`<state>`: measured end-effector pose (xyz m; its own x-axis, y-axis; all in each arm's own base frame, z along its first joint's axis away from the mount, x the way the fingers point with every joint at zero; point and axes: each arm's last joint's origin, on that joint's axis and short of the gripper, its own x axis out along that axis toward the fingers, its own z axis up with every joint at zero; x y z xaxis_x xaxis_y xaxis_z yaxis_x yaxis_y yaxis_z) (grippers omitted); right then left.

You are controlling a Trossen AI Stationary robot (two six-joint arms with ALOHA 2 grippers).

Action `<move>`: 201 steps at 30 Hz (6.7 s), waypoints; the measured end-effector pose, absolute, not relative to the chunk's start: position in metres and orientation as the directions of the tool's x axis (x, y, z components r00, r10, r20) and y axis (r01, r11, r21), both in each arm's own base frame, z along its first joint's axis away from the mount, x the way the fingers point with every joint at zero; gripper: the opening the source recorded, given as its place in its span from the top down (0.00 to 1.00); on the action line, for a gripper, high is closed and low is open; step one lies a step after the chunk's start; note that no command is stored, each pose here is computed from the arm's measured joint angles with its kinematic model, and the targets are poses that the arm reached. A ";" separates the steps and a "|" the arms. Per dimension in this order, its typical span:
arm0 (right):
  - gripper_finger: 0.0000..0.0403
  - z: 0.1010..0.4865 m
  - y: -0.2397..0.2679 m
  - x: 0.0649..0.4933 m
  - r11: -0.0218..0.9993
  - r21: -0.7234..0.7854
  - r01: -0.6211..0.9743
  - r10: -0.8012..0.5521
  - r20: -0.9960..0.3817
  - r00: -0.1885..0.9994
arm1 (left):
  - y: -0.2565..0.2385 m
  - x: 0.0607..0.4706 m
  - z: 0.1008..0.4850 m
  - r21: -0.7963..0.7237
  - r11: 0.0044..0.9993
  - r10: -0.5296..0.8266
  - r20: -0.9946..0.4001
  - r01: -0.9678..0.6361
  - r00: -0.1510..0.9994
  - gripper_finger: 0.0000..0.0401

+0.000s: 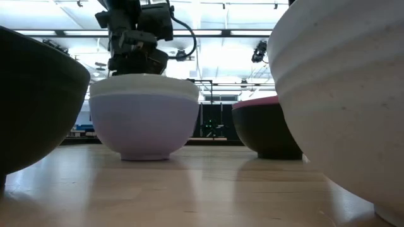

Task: Nest bowls inside each other
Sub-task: Stack the left stacked bowls on top of the right stacked bowls

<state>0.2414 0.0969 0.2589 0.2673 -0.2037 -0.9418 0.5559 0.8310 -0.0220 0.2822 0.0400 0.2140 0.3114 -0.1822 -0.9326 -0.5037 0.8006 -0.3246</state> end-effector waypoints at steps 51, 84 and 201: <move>0.73 0.259 0.097 0.242 0.834 -0.023 0.551 -0.207 -0.939 0.275 | 0.030 0.319 0.170 -0.322 0.854 -0.232 -0.938 -0.407 0.256 0.84; 0.73 0.260 0.109 0.237 0.870 -0.133 0.475 -0.323 -0.881 0.345 | 0.038 0.345 0.253 -0.228 0.915 -0.112 -0.936 -0.333 0.333 0.92; 1.00 0.133 0.074 0.245 0.900 0.333 0.281 -0.042 -0.576 0.816 | 0.058 0.424 0.261 -0.303 0.928 -0.237 -0.929 -0.215 0.285 0.92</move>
<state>0.2451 0.0743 0.1327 0.8162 -0.0418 -0.5763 0.2811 0.9001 0.3329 0.4243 0.0578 0.2611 0.2850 -0.2371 -0.9287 -0.2152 0.9283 -0.3031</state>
